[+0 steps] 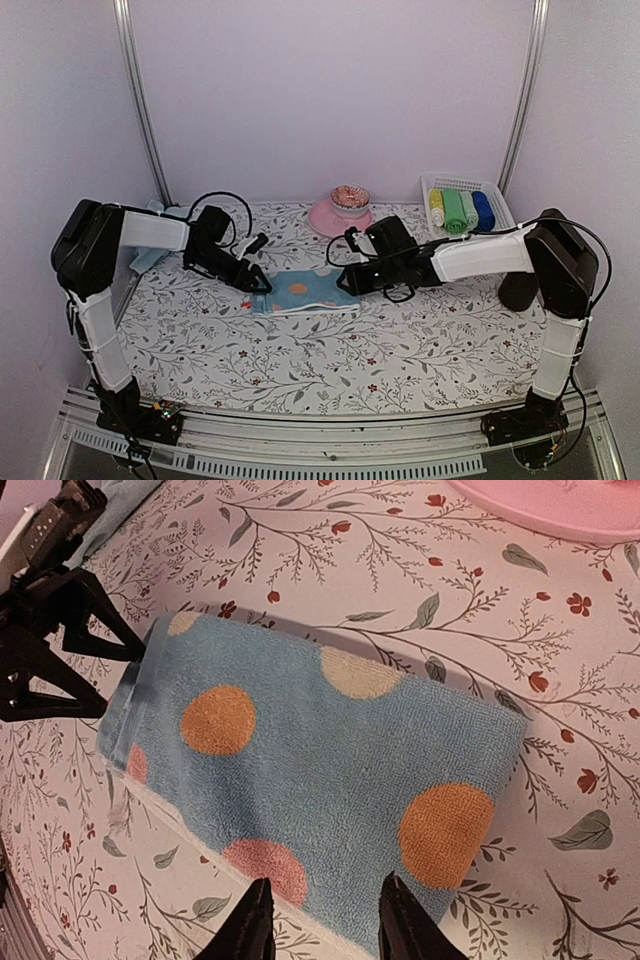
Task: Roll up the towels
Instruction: Smooth out the towel at the center of the board.
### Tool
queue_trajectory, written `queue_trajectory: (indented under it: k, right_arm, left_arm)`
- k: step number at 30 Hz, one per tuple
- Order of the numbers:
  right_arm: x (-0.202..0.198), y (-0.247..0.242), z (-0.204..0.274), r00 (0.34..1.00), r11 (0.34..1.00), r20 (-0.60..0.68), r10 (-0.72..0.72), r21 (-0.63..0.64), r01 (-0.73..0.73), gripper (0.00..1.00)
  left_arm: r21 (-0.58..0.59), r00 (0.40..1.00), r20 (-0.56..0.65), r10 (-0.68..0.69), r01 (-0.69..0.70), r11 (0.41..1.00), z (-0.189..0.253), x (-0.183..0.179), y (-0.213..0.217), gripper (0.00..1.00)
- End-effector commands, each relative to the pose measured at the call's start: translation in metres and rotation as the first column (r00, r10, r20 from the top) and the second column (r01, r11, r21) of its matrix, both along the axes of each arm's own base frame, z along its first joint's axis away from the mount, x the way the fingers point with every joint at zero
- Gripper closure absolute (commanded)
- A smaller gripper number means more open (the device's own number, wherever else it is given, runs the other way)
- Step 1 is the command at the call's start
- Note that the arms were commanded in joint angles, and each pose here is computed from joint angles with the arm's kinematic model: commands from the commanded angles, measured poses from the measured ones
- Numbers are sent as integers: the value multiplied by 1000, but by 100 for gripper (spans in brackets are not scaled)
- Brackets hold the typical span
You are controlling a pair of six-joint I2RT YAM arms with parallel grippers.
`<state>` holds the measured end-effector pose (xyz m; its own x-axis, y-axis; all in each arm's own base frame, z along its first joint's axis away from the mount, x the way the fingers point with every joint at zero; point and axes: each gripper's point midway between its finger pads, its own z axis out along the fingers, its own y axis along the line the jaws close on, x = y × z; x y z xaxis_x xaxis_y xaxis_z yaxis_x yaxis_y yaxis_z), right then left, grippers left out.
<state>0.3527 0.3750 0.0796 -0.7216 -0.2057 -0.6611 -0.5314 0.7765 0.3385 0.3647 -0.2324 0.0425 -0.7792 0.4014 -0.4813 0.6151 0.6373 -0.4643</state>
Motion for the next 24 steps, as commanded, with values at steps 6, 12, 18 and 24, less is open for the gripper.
queue_trajectory:
  k: [6, 12, 18, 24]
  right_arm:
    - [1, -2, 14, 999, 1000, 34, -11, 11, 10, 64]
    - [0, -2, 9, 1000, 1000, 26, -13, 7, 13, 64]
    - [0, -2, 11, 999, 1000, 34, -16, 3, 16, 64]
    - [-1, -1, 11, 999, 1000, 39, -16, -1, 16, 64]
  left_arm:
    - [-38, 996, -84, -22, 19, 999, -16, -8, -9, 34]
    - [-38, 996, -92, -20, 17, 999, -19, -7, -9, 38]
    - [-35, 994, -113, -12, 8, 999, -24, -7, -9, 38]
    - [-18, 994, -112, 8, -10, 1000, -29, -4, -7, 51]
